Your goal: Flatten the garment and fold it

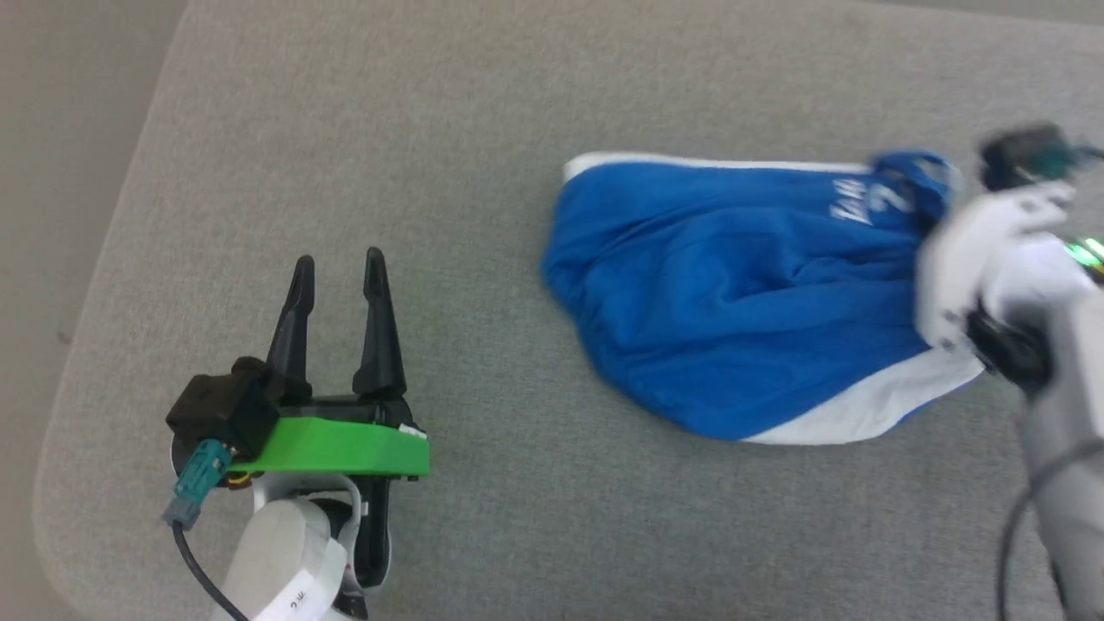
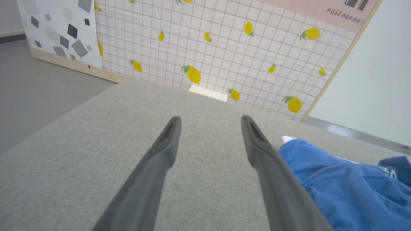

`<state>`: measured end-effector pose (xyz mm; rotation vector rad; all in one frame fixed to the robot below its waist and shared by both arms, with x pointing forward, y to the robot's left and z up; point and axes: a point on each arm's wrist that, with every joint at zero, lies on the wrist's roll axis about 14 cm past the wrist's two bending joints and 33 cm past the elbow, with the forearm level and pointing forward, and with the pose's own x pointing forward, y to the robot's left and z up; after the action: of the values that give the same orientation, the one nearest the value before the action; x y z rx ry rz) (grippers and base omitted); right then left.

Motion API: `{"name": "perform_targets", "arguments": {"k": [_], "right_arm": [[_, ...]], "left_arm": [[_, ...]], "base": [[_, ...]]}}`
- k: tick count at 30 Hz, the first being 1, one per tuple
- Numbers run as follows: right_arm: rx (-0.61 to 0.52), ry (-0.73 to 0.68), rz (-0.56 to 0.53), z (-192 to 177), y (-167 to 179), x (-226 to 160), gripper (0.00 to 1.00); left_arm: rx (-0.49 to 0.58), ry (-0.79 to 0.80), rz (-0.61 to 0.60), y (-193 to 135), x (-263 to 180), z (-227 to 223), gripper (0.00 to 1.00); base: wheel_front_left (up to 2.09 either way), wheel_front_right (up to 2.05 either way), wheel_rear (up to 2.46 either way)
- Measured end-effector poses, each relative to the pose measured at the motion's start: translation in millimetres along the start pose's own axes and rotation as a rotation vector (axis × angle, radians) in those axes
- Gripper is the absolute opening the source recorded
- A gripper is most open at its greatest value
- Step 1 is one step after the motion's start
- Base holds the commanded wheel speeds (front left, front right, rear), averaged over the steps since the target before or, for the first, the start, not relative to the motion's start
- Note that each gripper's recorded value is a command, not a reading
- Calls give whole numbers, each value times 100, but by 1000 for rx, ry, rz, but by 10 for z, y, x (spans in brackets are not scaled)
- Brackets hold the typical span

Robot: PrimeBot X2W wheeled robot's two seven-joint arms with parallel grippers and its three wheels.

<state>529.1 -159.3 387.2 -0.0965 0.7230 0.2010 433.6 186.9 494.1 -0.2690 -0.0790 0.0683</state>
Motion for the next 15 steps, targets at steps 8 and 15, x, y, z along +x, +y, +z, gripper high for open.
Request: {"name": "perform_targets", "arguments": {"k": [8,15], "right_arm": [[183,44,-156,-675,-599,-640,0],[355,-178,-206,-440,-681,-936,100]], "left_arm": [[-28,-5,-57,-204,-25,29,100],[-47,-2,-97,-344,-34,32,100]], "base": [[0,0,0],[0,0,0]]}}
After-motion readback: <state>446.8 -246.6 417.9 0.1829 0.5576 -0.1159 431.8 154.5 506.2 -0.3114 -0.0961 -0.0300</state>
